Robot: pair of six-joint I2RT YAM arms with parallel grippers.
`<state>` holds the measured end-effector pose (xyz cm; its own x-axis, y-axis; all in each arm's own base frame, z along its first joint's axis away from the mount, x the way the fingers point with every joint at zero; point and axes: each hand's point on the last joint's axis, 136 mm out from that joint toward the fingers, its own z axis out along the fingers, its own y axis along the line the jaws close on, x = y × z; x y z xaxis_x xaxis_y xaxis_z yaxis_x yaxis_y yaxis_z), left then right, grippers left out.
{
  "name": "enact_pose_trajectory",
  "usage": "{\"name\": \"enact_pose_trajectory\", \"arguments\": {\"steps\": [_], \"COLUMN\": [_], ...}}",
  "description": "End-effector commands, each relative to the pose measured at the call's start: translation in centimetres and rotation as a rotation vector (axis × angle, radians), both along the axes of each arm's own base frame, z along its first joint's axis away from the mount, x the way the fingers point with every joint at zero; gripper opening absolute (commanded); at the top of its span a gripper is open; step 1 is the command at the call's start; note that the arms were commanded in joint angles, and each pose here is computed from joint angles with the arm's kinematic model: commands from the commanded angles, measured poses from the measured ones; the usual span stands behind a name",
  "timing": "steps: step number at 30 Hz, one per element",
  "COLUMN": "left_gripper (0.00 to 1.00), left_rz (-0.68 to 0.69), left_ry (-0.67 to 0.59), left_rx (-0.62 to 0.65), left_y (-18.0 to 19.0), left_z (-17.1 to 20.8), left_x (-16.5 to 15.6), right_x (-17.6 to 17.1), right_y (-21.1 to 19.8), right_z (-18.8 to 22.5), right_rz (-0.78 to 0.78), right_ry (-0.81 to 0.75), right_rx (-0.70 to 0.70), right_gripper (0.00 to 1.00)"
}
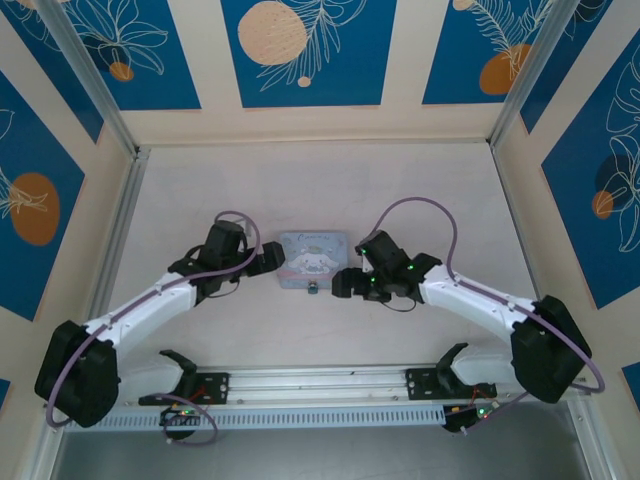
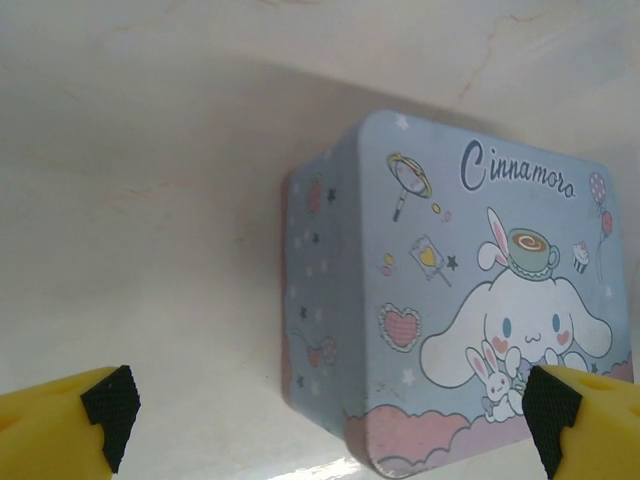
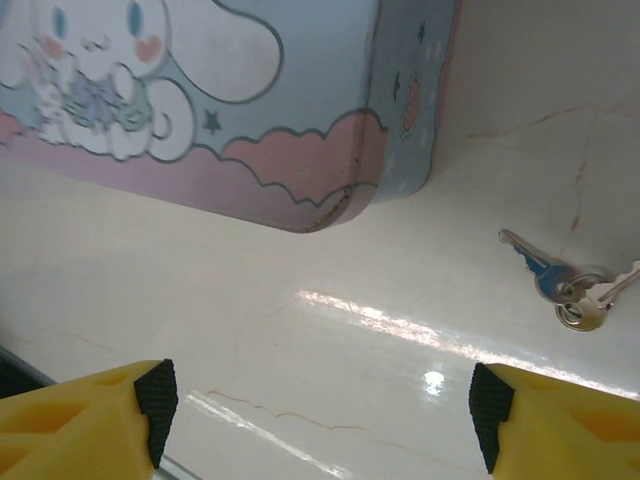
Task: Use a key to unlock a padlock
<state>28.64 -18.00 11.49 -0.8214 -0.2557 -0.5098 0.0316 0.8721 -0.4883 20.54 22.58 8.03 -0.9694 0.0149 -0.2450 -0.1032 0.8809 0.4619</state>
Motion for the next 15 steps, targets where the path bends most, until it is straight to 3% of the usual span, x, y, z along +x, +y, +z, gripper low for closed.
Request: {"name": "enact_pose_trajectory", "arguments": {"steps": [1, 15], "left_gripper": [1.00, 1.00], "left_rz": [-0.022, -0.043], "left_ry": [-0.013, -0.029], "left_rx": [-0.058, -0.110], "left_y": [-2.1, -5.7], "left_z": [0.5, -0.1], "left_x": [0.5, 4.0], "right_x": [1.7, 5.7], "right_y": [1.1, 2.4], "right_z": [0.6, -0.3], "right_rz": [-0.003, -0.023], "right_ry": [-0.053, -0.071], "right_rx": [-0.010, -0.030], "right_gripper": [0.76, 0.70]}}
